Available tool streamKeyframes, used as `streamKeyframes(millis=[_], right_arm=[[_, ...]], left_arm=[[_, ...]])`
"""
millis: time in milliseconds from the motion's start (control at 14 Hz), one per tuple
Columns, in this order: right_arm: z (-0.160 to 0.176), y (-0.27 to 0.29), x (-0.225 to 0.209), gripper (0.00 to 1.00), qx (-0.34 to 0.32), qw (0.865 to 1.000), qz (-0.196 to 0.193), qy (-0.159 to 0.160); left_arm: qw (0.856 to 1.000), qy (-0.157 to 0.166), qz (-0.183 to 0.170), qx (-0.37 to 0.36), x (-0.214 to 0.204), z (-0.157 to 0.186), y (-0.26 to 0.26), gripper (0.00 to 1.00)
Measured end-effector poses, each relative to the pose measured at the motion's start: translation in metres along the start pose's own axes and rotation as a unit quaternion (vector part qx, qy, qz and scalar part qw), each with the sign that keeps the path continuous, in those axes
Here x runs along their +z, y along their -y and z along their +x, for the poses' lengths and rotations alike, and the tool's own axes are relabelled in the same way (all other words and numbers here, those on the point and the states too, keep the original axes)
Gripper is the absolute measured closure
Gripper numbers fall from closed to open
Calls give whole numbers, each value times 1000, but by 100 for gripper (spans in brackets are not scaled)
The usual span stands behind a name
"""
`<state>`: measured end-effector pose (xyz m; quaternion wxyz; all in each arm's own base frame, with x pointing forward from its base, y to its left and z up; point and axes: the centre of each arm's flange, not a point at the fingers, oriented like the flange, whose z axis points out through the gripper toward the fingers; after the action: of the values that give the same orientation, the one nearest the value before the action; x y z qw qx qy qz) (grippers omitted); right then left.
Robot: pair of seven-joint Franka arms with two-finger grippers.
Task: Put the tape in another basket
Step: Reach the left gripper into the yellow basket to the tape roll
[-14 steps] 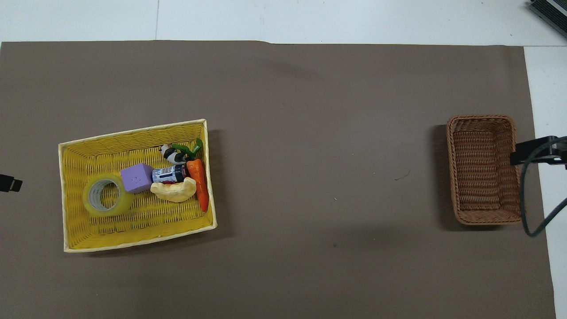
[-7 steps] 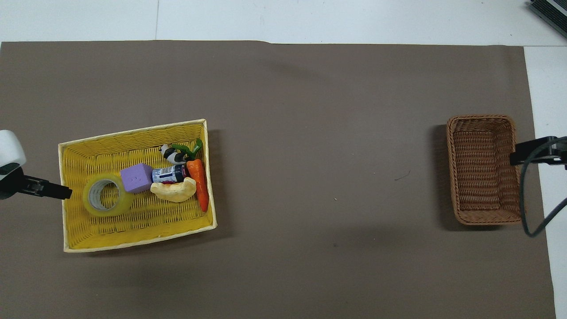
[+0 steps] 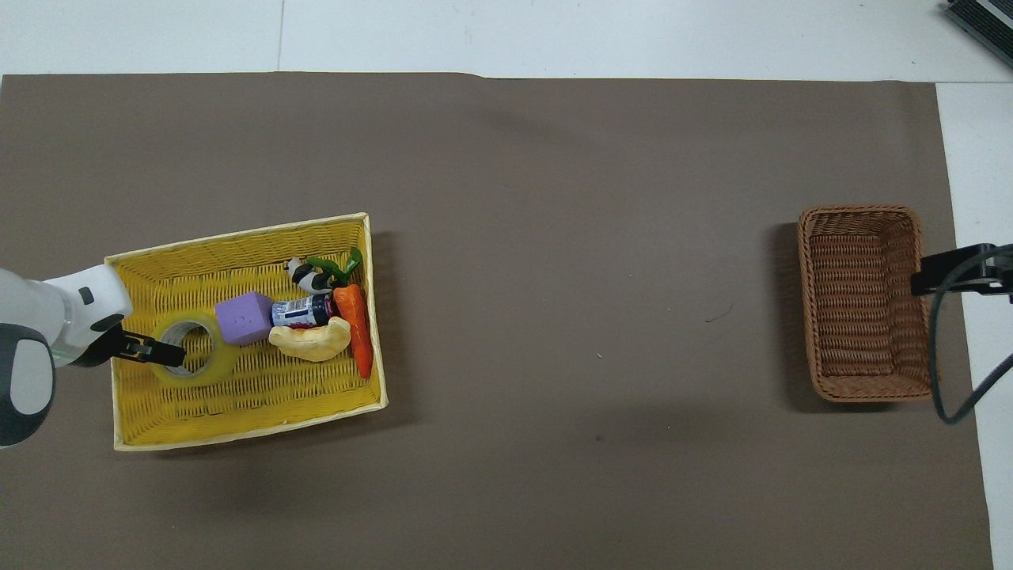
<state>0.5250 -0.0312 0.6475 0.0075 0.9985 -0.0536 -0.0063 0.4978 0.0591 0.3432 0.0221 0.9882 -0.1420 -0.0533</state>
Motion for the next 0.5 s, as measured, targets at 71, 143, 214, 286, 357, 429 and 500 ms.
streamKeyframes(millis=[71, 143, 214, 286, 357, 429, 500], right_arm=[[0, 0, 0, 0, 0, 1000, 0, 0], [0, 0, 0, 0, 0, 1000, 0, 0], [0, 0, 0, 0, 0, 1000, 0, 0], [0, 0, 0, 0, 0, 1000, 0, 0], [0, 0, 0, 0, 0, 1000, 0, 0], [0, 0, 0, 0, 0, 1000, 0, 0], [0, 0, 0, 0, 0, 1000, 0, 0]], left_arm=[[1000, 3, -1, -1, 8, -2, -1, 8], [1000, 3, -1, -2, 14, -5, -2, 19], [1000, 1, 0, -5, 20, -7, -3, 28], [1000, -2, 1, -11, 25, -9, -3, 28], [1000, -3, 1, -17, 28, -10, -4, 35], [1000, -3, 1, -22, 29, -10, -4, 50], [1000, -4, 2, -26, 28, -10, -3, 62]])
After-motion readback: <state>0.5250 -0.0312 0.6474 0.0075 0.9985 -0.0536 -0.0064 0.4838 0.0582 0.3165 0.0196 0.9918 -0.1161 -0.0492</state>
